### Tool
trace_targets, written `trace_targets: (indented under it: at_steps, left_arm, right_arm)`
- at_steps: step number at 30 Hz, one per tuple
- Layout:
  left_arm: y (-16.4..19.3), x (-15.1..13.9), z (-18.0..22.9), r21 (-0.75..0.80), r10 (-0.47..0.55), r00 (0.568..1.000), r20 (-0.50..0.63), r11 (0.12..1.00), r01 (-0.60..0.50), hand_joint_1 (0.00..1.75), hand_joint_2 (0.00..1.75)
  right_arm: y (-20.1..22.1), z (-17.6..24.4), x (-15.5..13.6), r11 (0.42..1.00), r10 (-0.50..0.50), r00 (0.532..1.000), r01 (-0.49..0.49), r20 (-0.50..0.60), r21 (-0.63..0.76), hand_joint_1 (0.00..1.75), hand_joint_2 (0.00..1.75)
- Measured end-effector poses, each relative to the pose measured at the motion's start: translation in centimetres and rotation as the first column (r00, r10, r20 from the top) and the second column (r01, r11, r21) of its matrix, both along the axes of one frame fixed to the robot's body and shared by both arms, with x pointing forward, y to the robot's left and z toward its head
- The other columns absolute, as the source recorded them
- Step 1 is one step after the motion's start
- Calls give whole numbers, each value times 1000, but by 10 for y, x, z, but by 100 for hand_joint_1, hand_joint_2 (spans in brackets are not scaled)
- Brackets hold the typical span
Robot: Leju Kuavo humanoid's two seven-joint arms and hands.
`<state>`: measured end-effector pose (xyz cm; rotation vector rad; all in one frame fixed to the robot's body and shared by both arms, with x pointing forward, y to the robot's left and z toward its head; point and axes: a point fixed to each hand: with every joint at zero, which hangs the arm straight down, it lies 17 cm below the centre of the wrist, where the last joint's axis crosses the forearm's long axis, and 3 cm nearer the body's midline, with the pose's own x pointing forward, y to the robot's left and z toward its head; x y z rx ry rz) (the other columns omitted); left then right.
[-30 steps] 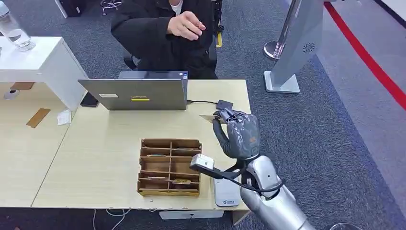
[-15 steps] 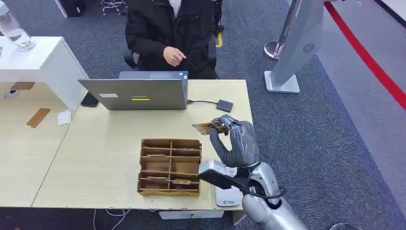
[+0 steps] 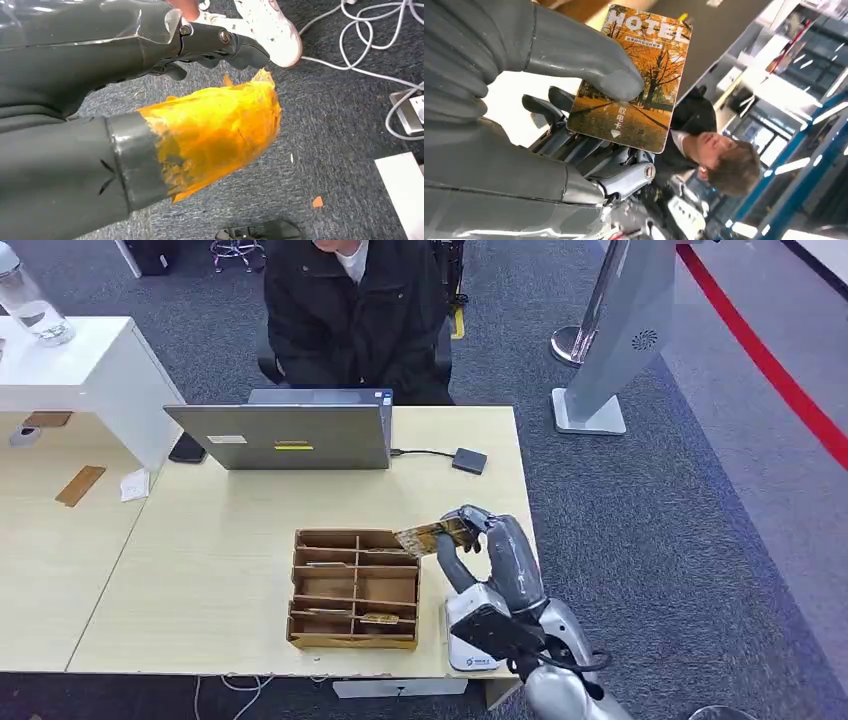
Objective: Pass the card to the sensor for recognition and then transmit it.
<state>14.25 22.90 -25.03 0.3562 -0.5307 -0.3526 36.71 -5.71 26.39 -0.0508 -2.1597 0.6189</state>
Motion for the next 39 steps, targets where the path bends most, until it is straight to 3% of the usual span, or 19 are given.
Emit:
trace_targets:
  at_steps: [5,21,39]
  left_arm:
    - [1,0,0,2,1,1000,1,1000,-1,0,0]
    - [1,1,0,8,-2,1000,2,1000,2,0,0]
    - [1,0,0,9,-1,1000,1,1000,1,0,0]
  right_arm:
    - [-2,-7,-1,999,37,998,-35,-57,36,175,175]
    - [-15,-57,10,1000,6,979,-5,-205,7,175,175]
    - [-19,-94,5,1000,-8,954,7,-301,-3,175,175]
